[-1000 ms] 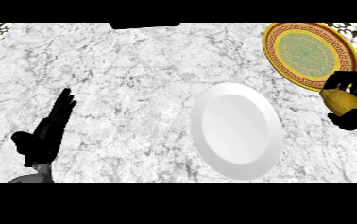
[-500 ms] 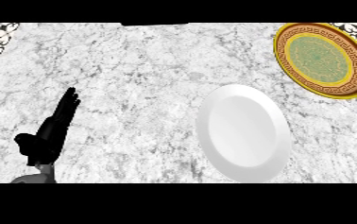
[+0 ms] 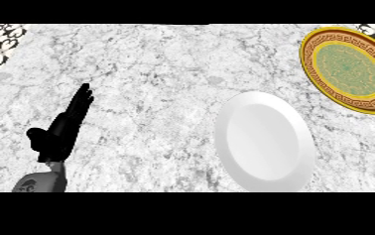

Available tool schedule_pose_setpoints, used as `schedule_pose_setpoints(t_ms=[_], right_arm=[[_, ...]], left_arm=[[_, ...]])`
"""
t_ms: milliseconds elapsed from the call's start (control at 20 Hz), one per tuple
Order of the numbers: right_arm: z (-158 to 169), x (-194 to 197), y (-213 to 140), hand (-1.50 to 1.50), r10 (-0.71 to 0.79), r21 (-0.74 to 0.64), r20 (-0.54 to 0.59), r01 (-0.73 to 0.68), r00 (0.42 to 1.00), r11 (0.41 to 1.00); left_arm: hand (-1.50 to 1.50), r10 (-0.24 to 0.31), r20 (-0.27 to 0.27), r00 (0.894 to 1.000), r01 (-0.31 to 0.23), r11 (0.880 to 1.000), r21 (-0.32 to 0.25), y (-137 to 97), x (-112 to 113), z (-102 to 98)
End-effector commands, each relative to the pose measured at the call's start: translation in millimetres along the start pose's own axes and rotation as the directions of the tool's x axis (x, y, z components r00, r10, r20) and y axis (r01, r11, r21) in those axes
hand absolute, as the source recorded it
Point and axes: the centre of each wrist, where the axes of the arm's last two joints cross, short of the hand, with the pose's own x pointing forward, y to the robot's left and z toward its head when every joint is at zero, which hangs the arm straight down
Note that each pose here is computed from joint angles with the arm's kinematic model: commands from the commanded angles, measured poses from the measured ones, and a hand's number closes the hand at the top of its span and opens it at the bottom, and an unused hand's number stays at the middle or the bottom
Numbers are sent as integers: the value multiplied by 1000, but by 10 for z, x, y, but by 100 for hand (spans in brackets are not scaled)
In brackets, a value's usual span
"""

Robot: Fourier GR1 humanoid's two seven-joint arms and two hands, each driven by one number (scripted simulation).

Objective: Pick the lemon from the plate and place it in the plate

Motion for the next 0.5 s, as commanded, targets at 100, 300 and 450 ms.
schedule_pose_setpoints(t_ms=[100,300,450], right_arm=[[-232,63,3,150,-36,-8,31,36,999,999],[-547,265,49,150,-30,55,68,26,997,998],[-825,434,252,150,-80,87,63,75,995,993]], left_arm=[[0,-13,14,1000,13,1000,-19,-27,37,-6],[0,1,4,1000,-1,1000,-17,-31,-89,130],[0,-6,-8,1000,6,1000,-10,88,62,-77]])
